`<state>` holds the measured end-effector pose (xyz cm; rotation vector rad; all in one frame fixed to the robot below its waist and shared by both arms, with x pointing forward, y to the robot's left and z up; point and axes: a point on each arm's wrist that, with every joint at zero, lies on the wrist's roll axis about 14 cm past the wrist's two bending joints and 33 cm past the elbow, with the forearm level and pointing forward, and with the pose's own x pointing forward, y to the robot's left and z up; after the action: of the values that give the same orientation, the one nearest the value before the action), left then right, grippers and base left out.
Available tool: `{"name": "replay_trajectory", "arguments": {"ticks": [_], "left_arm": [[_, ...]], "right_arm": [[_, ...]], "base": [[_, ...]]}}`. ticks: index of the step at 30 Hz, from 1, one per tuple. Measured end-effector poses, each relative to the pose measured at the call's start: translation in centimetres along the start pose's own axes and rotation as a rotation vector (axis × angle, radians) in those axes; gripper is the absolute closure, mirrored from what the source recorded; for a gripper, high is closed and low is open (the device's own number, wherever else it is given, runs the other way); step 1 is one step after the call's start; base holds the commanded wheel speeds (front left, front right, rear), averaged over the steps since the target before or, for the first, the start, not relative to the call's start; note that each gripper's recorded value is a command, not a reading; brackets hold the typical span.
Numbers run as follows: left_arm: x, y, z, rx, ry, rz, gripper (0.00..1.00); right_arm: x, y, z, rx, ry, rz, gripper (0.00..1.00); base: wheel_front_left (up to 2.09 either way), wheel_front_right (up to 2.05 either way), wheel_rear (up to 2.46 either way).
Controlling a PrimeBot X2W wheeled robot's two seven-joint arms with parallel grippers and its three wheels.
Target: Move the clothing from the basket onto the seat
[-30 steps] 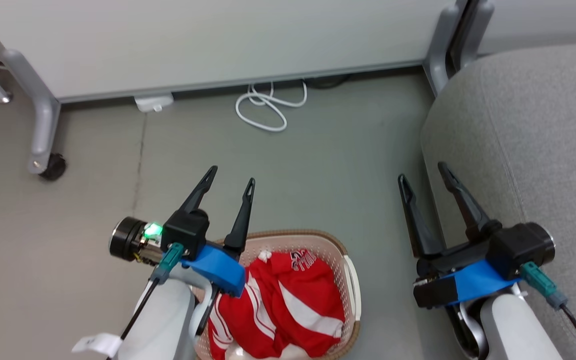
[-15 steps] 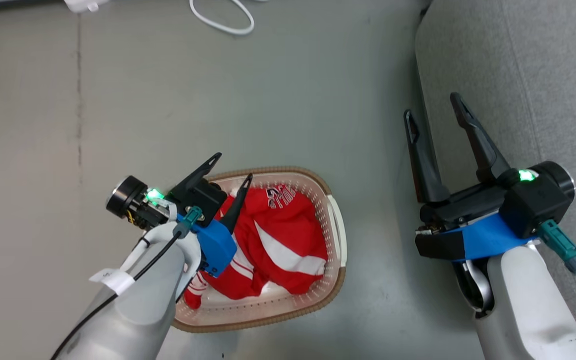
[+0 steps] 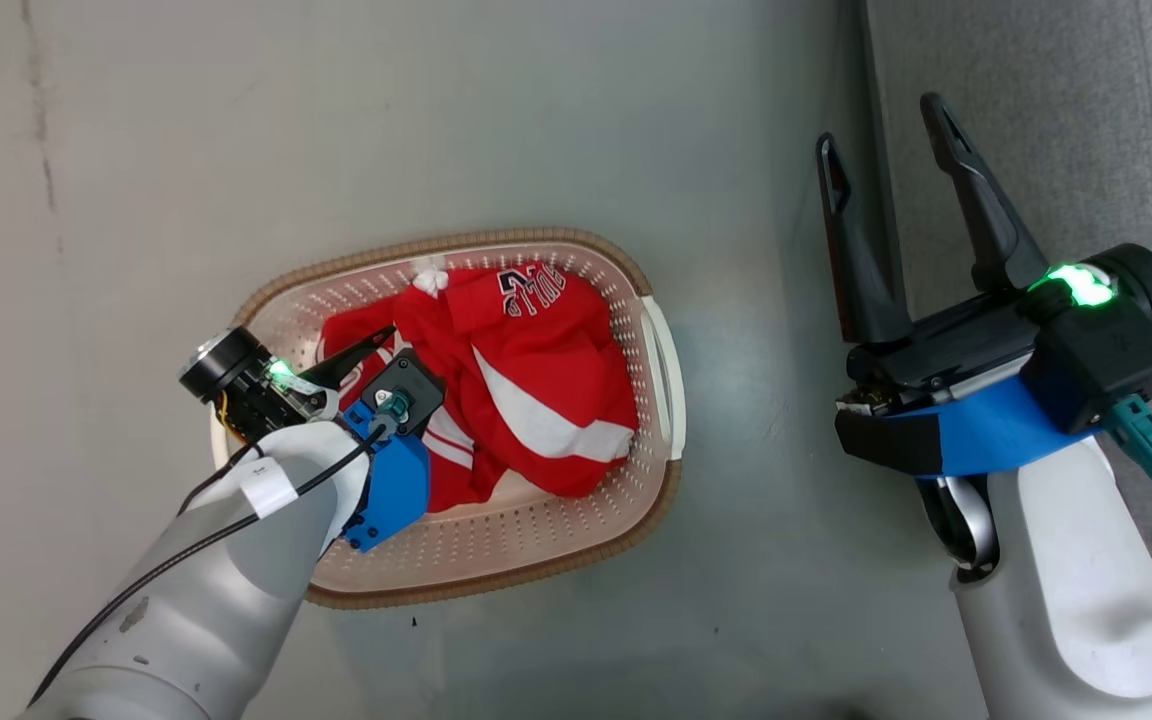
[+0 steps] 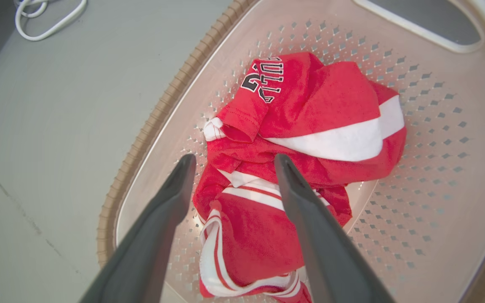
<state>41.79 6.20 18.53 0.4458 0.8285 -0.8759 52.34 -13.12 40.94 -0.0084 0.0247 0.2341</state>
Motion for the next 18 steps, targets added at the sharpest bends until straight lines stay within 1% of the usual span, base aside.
{"name": "replay_trajectory", "arguments": {"ticks": [3,8,18], "left_arm": [[0.8,-0.3,-2.2,0.038,0.081,-0.034,0.0],[1.5,0.7,-5.2,0.084,0.219,-0.046,0.0],[2.8,1.8,-9.6,0.127,0.444,-0.067,0.0]], "right_arm": [[0.3,-0.3,-1.3,-0.003,0.02,-0.004,0.0],[0.6,-0.5,-3.3,-0.004,0.056,-0.006,0.0],[0.8,-1.0,-6.3,-0.006,0.103,-0.014,0.0]], "base": [[0.0,0.0,0.0],[0.0,0.0,0.0],[0.0,0.0,0.0]]}}
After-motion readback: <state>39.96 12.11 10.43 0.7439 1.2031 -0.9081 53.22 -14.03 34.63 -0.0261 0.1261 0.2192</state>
